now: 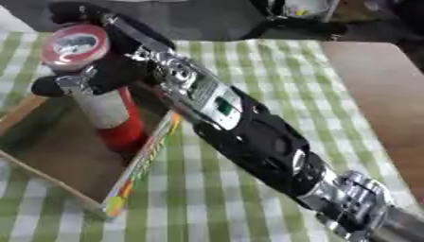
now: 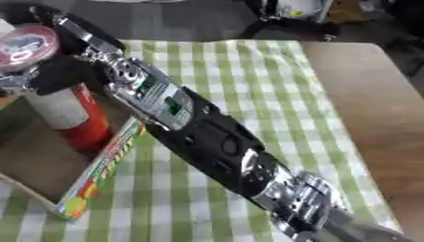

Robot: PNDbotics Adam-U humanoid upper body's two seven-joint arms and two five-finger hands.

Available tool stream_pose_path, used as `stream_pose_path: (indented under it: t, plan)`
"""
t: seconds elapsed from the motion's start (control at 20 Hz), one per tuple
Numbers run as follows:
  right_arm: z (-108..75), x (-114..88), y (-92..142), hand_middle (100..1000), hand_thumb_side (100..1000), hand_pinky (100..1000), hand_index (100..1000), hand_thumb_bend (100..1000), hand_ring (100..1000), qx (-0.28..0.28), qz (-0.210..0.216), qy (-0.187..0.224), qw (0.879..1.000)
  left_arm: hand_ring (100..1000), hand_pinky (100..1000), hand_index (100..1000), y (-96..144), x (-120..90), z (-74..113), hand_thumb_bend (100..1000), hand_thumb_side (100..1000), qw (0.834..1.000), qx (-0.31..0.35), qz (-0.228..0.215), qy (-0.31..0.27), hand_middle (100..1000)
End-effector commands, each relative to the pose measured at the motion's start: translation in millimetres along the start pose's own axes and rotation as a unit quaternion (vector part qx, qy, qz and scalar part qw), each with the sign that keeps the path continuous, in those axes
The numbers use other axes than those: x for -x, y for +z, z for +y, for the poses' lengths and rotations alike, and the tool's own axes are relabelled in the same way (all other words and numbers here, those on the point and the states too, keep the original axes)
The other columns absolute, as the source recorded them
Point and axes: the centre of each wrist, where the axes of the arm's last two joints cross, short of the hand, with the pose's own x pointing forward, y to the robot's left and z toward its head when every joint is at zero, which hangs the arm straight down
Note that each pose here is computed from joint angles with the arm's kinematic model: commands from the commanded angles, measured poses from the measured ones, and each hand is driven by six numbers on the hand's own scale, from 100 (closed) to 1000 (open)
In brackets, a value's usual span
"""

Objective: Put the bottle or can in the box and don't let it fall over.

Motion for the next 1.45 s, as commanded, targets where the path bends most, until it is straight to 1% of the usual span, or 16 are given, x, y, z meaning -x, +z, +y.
stream_pose_path:
  t: [0.05,0.3,0.35,0.4,0.55,0.75,0.85,1.0,1.25,1.4,1.45]
  plan:
    - [-8.2,-12.0,-0.9,886,134,873,910,726,956,0.01,-0.017,0.013,1.0,835,768,820,-5.0,-8.5,6.1,515,482,1.0,-0.005,-0.013,-0.007,763]
    - [-18.7,-28.9,3.0,877,102,855,900,693,941,0.032,-0.042,-0.003,0.999,835,769,820,-4.6,-7.7,7.0,514,483,1.0,-0.004,-0.011,-0.01,762]
    - [-21.4,-33.6,4.2,874,162,852,898,673,938,0.037,-0.049,-0.008,0.998,834,769,820,-4.4,-7.5,7.3,513,483,1.0,-0.004,-0.011,-0.01,762]
    - [-23.6,-38.0,5.5,874,100,852,898,681,938,0.04,-0.055,-0.013,0.998,834,769,820,-4.4,-7.4,7.6,513,483,1.0,-0.004,-0.011,-0.011,762]
    - [-28.7,-50.0,9.0,872,100,849,897,677,935,0.045,-0.068,-0.027,0.996,834,768,820,-4.5,-7.4,8.0,513,483,1.0,-0.004,-0.011,-0.011,762]
    - [-30.3,-56.3,10.9,873,100,848,899,674,935,0.047,-0.072,-0.032,0.996,834,769,820,-4.2,-6.9,8.4,512,484,1.0,-0.004,-0.009,-0.012,762]
    - [-43.6,-73.4,14.3,873,100,848,899,681,936,0.06,-0.094,-0.029,0.993,834,769,820,-3.3,-6.0,10.1,512,485,1.0,-0.004,-0.007,-0.016,762]
    - [-58.7,-92.4,21.1,874,100,847,900,683,935,0.07,-0.109,-0.033,0.991,834,768,820,-3.1,-5.9,11.3,511,484,1.0,-0.004,-0.006,-0.018,762]
    - [-72.0,-111.5,33.5,868,100,841,895,661,926,0.083,-0.133,-0.038,0.987,833,768,820,-2.5,-5.6,13.4,511,485,1.0,-0.006,-0.006,-0.022,762]
    - [-81.1,-117.8,47.7,856,100,827,887,644,905,0.098,-0.14,-0.034,0.985,833,768,820,-2.1,-6.3,15.4,510,485,1.0,-0.007,-0.007,-0.026,762]
    - [-85.1,-118.8,54.1,851,117,822,883,642,897,0.107,-0.141,-0.031,0.984,833,768,820,-1.8,-6.5,16.4,510,484,1.0,-0.008,-0.008,-0.028,762]
